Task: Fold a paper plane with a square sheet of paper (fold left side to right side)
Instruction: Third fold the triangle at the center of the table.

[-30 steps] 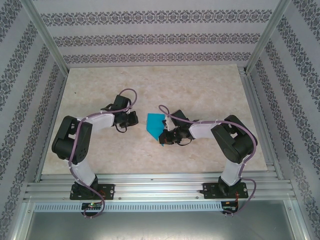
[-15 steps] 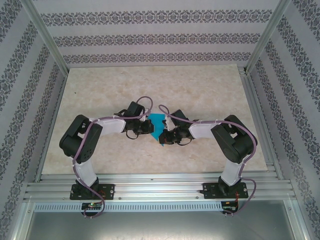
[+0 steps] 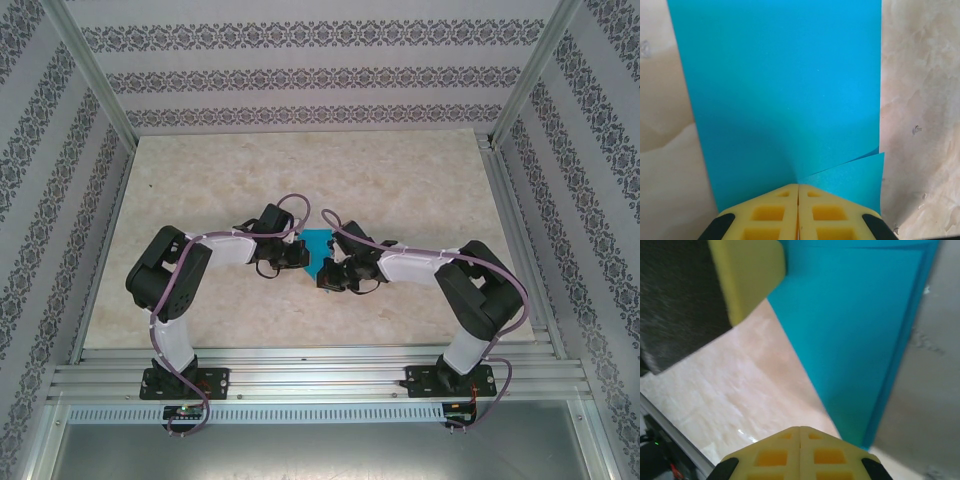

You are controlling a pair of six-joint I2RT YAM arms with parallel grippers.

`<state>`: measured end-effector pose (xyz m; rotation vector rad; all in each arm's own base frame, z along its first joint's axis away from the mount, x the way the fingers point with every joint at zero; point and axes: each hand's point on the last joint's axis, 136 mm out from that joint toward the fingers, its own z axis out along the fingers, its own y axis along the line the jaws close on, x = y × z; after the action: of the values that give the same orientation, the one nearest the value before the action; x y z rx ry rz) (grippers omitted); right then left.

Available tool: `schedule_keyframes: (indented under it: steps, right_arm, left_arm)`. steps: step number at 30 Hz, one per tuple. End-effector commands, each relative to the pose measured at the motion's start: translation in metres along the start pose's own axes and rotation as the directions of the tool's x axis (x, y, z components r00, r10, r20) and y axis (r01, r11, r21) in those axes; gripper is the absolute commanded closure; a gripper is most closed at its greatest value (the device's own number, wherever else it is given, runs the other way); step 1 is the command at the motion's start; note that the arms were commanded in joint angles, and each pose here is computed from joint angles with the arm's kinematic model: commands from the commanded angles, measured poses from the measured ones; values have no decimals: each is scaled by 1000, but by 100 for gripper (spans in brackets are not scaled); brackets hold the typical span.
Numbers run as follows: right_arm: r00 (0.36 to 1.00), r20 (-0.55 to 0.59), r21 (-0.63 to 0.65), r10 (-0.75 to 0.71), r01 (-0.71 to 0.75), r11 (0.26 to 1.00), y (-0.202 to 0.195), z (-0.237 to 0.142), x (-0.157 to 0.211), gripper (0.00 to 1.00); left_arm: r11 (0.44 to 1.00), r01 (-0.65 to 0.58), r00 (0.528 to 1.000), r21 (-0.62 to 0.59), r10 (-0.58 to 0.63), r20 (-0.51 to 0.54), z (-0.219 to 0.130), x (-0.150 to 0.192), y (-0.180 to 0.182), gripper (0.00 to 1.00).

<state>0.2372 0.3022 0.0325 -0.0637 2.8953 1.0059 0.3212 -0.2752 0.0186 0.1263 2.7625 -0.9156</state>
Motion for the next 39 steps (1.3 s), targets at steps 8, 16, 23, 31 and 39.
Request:
schedule_keyframes:
  steps: [8,16,23,31,39]
  right_arm:
    - [984,110,97,139,-150,984,-3,11,-37,100]
    - [993,12,178,113,-114,978,-21,22,-14,100]
    - [988,-15,232,152,-144,962,-48,20,6,100]
    - [983,-49,271,179,-159,949,-66,8,32,100]
    - [970,-59,308,238,-209,928,-94,-11,57,100]
  left_arm:
    - [993,-5,1000,-114,2,-27,15,12,30,91]
    - [991,-2,1000,-131,-1,-25,16,11,33,92]
    - [984,-9,999,-177,3,-32,15,12,41,93]
    - [976,-15,999,-218,8,-32,14,13,49,94]
    - [973,-20,999,-231,13,-32,13,13,51,94]
